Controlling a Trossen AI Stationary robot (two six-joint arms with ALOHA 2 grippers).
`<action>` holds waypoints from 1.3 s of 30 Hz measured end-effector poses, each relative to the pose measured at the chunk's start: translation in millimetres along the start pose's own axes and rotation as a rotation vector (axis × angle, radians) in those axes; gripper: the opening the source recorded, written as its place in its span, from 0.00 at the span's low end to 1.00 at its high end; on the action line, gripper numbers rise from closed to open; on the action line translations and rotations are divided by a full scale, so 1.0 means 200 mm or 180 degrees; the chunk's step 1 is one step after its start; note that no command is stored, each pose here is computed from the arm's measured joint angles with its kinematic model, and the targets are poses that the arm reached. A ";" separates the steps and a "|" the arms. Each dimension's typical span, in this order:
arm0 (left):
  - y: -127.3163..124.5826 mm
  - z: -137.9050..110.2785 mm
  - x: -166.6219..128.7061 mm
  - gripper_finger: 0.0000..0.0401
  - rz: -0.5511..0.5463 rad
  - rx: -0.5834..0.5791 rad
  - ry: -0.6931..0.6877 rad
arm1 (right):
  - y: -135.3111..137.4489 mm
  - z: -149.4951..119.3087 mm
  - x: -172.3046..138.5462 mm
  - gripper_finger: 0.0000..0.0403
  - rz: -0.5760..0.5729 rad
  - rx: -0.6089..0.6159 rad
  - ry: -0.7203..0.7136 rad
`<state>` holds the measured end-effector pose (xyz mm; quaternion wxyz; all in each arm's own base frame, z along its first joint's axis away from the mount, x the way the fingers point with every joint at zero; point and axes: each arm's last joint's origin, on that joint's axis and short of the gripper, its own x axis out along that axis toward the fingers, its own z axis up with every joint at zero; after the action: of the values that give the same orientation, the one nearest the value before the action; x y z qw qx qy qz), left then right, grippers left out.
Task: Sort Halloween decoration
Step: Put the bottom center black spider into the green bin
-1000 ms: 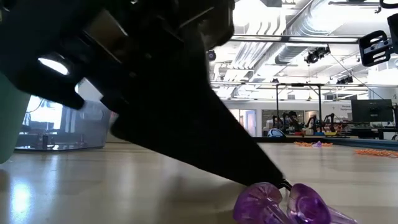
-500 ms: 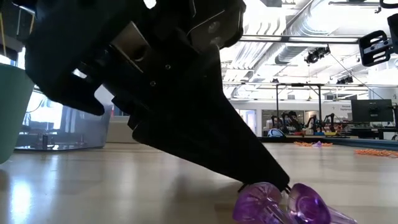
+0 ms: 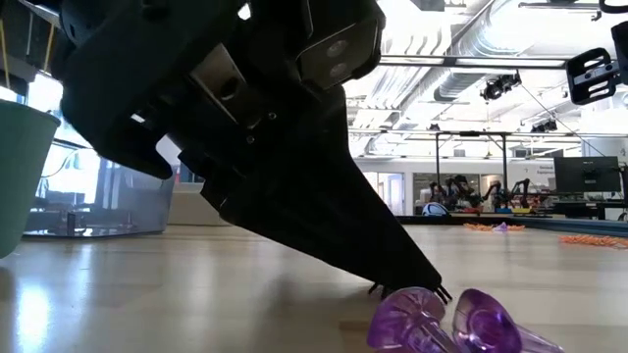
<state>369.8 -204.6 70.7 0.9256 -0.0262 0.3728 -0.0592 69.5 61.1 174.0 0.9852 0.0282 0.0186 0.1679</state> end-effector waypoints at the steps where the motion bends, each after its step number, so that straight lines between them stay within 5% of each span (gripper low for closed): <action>1: 0.00 0.00 0.00 0.19 0.0009 -0.0004 0.0000 | 0.00 0.00 0.00 0.00 0.0000 0.0001 -0.0001; 9: 0.01 0.00 0.00 0.02 0.0038 -0.0099 -0.0009 | 0.00 0.00 0.00 0.00 0.0000 0.0001 -0.0001; 22: -0.02 0.06 -0.08 0.02 -0.0104 -0.0313 -0.0073 | 0.00 0.00 0.00 0.00 0.0000 0.0000 0.0000; 28: -0.08 0.14 -0.30 0.02 -0.0201 -0.0222 0.0129 | 0.00 0.00 0.00 0.00 -0.0001 0.0000 0.0000; 39: -0.24 0.11 -0.96 0.03 0.0381 -0.0391 0.0489 | 0.00 0.00 0.00 0.00 -0.0001 0.0000 0.0000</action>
<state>243.2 -226.8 222.9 0.8928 -0.0559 0.4465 0.0173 69.5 61.1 174.1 0.9852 0.0281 0.0186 0.1678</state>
